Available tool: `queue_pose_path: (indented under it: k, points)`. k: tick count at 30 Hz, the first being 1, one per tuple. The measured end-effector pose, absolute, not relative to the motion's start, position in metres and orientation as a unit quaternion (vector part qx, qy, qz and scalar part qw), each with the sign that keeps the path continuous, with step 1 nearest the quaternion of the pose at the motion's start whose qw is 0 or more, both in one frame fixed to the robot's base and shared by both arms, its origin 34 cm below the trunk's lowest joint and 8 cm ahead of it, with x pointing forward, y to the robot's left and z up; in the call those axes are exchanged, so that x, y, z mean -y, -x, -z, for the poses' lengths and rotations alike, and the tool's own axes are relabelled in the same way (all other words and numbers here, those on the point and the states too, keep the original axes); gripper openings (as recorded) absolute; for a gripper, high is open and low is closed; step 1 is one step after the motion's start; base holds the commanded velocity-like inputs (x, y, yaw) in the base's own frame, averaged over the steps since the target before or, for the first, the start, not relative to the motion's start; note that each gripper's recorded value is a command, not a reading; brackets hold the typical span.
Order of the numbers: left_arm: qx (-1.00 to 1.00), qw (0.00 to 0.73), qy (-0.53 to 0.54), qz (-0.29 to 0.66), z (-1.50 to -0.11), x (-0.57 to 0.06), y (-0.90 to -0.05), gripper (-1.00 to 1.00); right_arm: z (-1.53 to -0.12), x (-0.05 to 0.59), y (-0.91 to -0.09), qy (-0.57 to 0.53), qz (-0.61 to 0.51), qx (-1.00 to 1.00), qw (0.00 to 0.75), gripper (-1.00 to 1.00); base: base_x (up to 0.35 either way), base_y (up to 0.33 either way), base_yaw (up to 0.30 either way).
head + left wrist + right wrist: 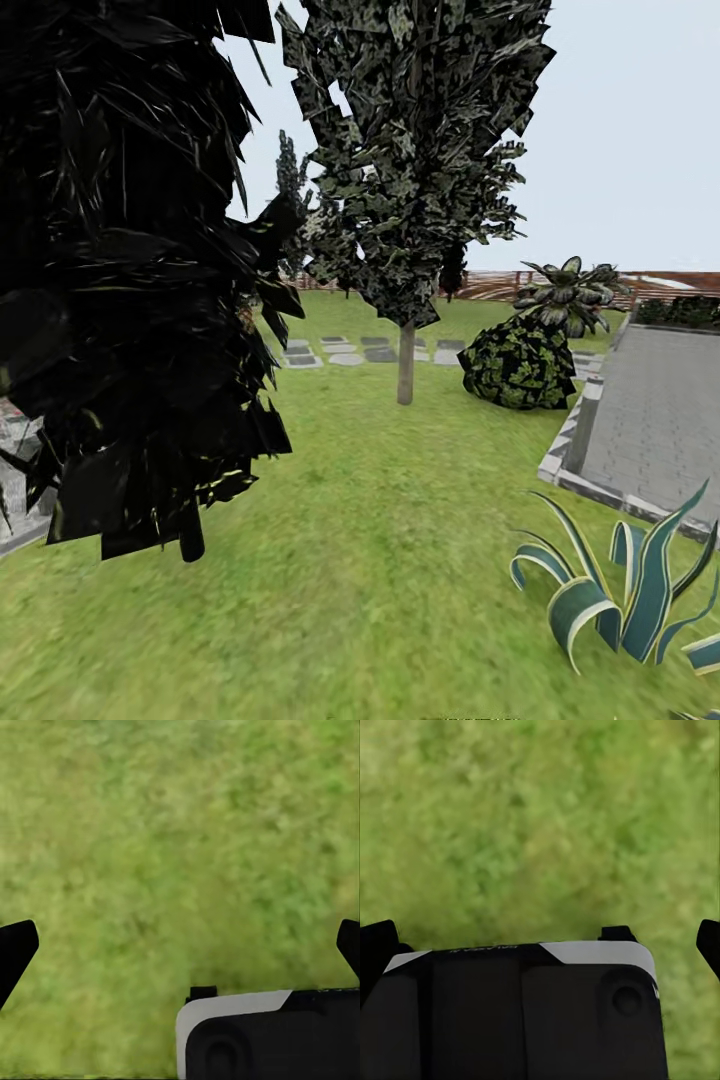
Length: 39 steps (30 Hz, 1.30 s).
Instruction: Take the three Easter eggs out of the wicker basket on the lawn in the garden, then place them on the lawn next to a single tree (choose any tree) so that all three eggs are next to the same tree and none are left in the basket.
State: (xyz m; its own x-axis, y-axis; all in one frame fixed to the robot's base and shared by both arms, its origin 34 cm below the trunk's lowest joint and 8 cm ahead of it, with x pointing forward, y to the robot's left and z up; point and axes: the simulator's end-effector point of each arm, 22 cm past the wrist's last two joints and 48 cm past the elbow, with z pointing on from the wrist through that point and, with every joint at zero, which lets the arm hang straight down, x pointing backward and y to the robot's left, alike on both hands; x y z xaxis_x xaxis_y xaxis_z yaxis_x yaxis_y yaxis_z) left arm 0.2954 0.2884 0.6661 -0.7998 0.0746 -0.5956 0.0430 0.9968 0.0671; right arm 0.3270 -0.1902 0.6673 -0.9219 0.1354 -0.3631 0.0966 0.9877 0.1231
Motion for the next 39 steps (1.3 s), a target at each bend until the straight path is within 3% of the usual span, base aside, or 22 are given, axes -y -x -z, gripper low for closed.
queue_pose_path:
  k: [19, 39]
  points:
    - [-0.948, 0.315, -0.031, -0.025, -0.6663, -0.2883, -0.2954, 1.00, -0.6675, 0.1892, -0.3268, -0.059, -0.052, -0.979, 0.189, 1.00, -0.146, 0.056, 0.290]
    - [-0.948, 0.315, -0.031, -0.025, -0.6664, -0.2884, -0.2956, 1.00, -0.6676, 0.1891, -0.3267, -0.060, -0.052, -0.979, 0.189, 1.00, -0.015, 0.000, 0.291]
